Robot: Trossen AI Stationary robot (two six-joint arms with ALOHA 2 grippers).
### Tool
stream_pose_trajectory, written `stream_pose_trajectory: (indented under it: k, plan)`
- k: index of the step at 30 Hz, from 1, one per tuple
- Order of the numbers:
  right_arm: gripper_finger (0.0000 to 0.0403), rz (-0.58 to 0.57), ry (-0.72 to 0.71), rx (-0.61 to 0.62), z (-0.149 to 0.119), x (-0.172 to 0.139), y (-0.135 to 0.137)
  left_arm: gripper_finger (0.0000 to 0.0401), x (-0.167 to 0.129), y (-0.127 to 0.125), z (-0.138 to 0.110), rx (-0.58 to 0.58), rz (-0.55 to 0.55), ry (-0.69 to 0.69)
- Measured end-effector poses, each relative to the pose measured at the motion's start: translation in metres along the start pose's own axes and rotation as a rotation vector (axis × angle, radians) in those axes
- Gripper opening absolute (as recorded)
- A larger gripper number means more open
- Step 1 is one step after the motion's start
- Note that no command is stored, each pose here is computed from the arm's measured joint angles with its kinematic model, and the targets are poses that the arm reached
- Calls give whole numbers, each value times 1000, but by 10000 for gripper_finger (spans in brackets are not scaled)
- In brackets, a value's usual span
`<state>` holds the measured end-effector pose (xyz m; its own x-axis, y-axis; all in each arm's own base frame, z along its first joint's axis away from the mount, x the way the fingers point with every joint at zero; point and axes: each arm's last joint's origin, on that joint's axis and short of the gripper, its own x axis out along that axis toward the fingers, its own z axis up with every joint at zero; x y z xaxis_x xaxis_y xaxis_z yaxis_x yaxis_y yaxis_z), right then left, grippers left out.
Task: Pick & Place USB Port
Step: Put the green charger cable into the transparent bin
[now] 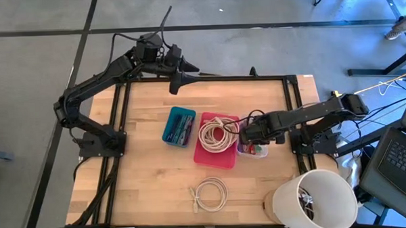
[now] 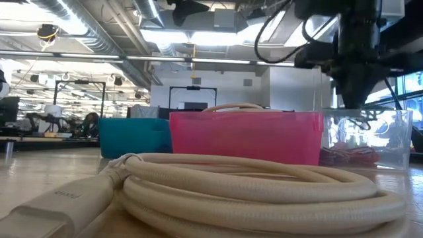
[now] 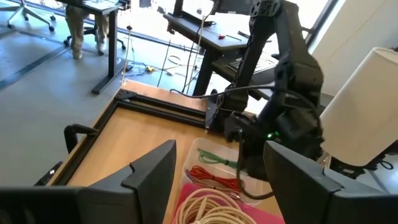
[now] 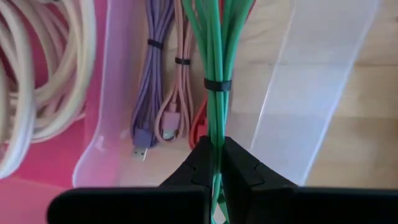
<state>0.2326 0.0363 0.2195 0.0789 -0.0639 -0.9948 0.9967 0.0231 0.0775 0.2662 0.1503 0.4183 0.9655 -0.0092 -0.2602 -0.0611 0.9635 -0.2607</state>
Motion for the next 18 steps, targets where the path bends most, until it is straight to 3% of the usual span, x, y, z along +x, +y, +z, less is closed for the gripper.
stream_pose_trajectory:
  k: [12, 18]
  plan:
    - [12, -28, 95, 14, 3, 42, -17, 235, 4, -7, -1, -4, -27, 5]
    - [12, 18, 120, 16, 2, 60, -21, 235, 5, -9, -1, -6, -35, 8]
